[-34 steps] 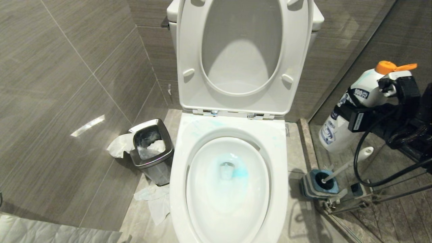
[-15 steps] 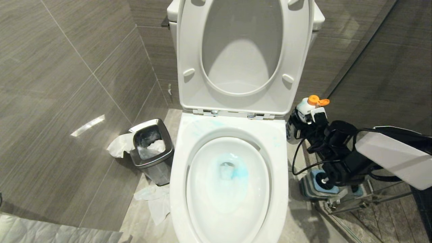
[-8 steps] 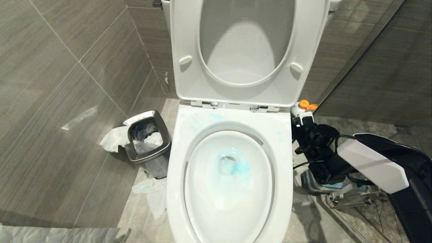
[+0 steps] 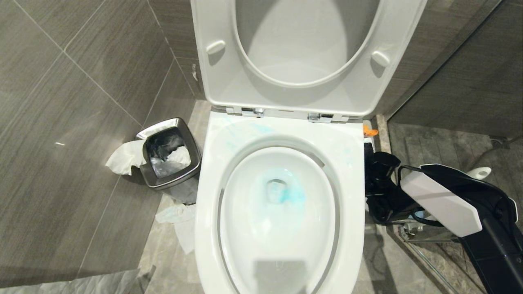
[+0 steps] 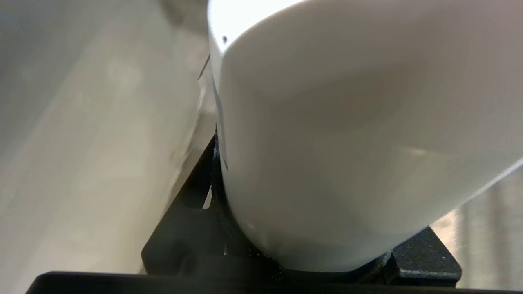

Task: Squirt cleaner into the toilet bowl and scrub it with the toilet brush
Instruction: Place the cleaning agent on the floor

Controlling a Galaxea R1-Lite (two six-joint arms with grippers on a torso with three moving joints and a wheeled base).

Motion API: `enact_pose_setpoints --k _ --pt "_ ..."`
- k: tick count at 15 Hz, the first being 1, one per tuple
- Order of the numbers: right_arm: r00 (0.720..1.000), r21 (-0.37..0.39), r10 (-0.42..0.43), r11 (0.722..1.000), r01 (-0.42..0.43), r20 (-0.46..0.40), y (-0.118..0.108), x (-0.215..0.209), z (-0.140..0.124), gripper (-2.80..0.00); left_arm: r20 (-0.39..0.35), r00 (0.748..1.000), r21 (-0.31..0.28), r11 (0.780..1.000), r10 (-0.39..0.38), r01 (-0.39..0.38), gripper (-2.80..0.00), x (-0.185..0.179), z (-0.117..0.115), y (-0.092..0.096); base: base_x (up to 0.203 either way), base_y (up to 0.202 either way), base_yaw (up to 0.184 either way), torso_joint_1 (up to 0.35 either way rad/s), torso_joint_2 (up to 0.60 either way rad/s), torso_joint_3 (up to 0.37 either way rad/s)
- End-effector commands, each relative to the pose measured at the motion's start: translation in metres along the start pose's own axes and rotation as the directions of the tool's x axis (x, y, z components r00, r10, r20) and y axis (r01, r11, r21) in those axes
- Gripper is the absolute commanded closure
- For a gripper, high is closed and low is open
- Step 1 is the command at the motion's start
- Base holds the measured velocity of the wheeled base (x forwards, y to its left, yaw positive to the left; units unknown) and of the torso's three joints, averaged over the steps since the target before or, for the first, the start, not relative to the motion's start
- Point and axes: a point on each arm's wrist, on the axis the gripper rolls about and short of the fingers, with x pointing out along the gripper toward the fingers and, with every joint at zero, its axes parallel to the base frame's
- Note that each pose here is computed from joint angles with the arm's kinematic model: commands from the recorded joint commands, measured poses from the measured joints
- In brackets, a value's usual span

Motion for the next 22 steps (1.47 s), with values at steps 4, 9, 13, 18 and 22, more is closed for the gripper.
enact_pose_setpoints --k 4,9,13,18,22 --pt "1.000 0.027 -0.005 1.000 0.005 0.024 0.001 0.005 0.005 0.00 -0.002 1.000 0.001 1.000 -0.001 0.001 0.00 0.000 0.000 0.000 0.000 0.000 0.000 0.001 0.00 -0.132" --pt "0.998 0.031 -0.013 0.999 0.011 0.063 0.002 0.015 0.008 0.00 -0.001 1.000 0.002 1.000 0.000 0.000 0.00 0.000 0.000 0.000 0.000 0.000 0.000 0.000 0.00 0.000" --pt "0.998 0.030 -0.011 0.999 0.009 0.061 0.002 0.016 0.006 0.00 0.000 1.000 0.002 1.000 0.000 0.000 0.00 0.000 0.000 0.000 0.000 0.000 0.000 0.002 0.00 -0.129" --pt "0.998 0.031 -0.012 0.999 0.010 0.067 0.001 0.020 0.009 0.00 0.000 1.000 0.000 1.000 -0.001 0.001 0.00 0.000 0.000 0.000 0.000 0.000 0.000 0.002 0.00 -0.070" --pt "0.996 0.033 -0.014 0.999 0.011 0.083 0.001 0.022 0.014 0.00 0.000 1.000 0.000 1.000 -0.001 0.001 0.00 0.000 0.000 0.000 0.000 0.000 0.000 0.001 0.00 -0.114"
